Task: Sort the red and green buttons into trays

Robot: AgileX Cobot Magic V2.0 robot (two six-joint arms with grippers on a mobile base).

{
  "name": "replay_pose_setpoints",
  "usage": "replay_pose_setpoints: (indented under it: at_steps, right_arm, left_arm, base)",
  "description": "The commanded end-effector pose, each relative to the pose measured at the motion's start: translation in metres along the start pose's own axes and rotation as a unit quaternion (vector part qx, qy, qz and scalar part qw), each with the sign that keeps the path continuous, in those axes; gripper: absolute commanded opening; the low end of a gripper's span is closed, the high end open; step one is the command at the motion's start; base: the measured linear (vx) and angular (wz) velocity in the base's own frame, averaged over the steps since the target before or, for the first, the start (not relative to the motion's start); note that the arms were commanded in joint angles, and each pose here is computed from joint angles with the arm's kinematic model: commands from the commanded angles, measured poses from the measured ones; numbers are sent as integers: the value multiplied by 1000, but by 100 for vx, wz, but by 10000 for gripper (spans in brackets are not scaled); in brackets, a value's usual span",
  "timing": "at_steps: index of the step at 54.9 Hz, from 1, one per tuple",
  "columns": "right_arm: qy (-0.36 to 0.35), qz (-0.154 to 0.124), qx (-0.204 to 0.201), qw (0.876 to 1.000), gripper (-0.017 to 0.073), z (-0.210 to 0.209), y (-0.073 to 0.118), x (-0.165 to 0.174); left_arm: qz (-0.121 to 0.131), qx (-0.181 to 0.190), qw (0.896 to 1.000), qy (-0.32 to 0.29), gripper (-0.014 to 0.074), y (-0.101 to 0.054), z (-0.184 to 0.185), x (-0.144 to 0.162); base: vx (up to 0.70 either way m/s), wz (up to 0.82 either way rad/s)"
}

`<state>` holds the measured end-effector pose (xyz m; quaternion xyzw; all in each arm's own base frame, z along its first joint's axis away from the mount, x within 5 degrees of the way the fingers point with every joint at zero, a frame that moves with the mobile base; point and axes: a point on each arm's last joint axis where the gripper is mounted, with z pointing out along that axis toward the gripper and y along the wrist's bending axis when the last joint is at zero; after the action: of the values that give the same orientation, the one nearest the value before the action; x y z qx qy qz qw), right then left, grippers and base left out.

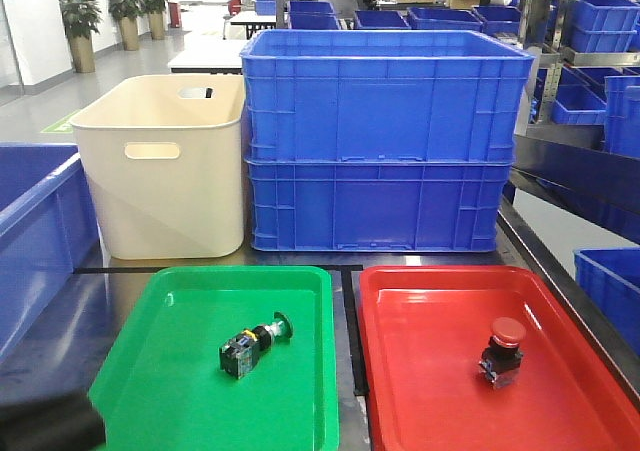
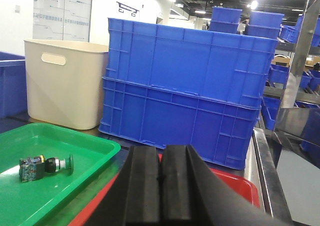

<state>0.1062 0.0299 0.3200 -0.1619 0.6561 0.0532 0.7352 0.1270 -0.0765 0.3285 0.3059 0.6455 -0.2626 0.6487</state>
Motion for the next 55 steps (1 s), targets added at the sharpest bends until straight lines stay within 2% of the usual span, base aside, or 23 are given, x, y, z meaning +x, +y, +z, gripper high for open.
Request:
replay_pose_setpoints:
  at_steps: [1,3,4,5,6,7,8,12,16,21,22,27,32,42,55]
  right_arm:
    - [-23,0,-13,1000,-8,0,1,-11]
    - [-23,0,-13,1000,-8,0,1,-11]
    - [-23,0,-13,1000,-8,0,1,-11]
    - [-23,0,-13,1000,-8,0,1,-11]
    - [-23,0,-13,1000,-8,0,1,-11]
    - [-23,0,-13,1000,-8,0,1,-11]
    - [-23,0,-13,1000,-8,0,1,-11]
    - [-23,0,-13,1000,-8,0,1,-11]
    - [-23,0,-13,1000,-8,0,1,-11]
    - [-23,-1,-13,1000,-8,0,1,-11]
    - [-23,-1,-13,1000,-8,0,1,-11]
    - [-23,-1,-13,1000,-8,0,1,-11]
    - [-23,-1,-13,1000,-8,0,1,-11]
    - [-23,-1,-13,1000,-8,0,1,-11]
    - [-21,-1,-13,1000,-8,1,1,-11]
  left_arm:
    - [34,-67,991,-108,1,11,-4,-27]
    - [40,-111,984,-136,1,19,-6,-32]
    - [25,-133,980,-146,1,23,-8,-33]
    - [31,-154,977,-146,1,27,-9,-33]
    - [16,-174,972,-155,1,30,-11,-35]
    - [19,-196,969,-149,1,34,-12,-34]
    - [11,-216,965,-151,1,37,-14,-34]
    - [-21,-295,949,-107,1,49,-21,-25]
    - [-20,-329,944,-34,1,51,-28,-14]
    - [17,-334,942,11,1,39,-44,-5]
    - [29,-334,942,9,1,33,-50,-1]
    - [52,-337,940,-19,1,15,-71,17]
    - [51,-337,940,-23,1,2,-84,52]
    - [58,-338,938,-44,1,-11,-94,109]
    - [47,-337,940,-14,1,-14,-98,119]
  base:
    - [0,0]
    - [0,0]
    - [0,0]
    - [0,0]
    - [0,0]
    - [0,0]
    - [0,0]
    - [0,0]
    - [0,0]
    - [0,0]
    - [0,0]
    - [0,0]
    - [0,0]
    - [0,0]
    - [0,0]
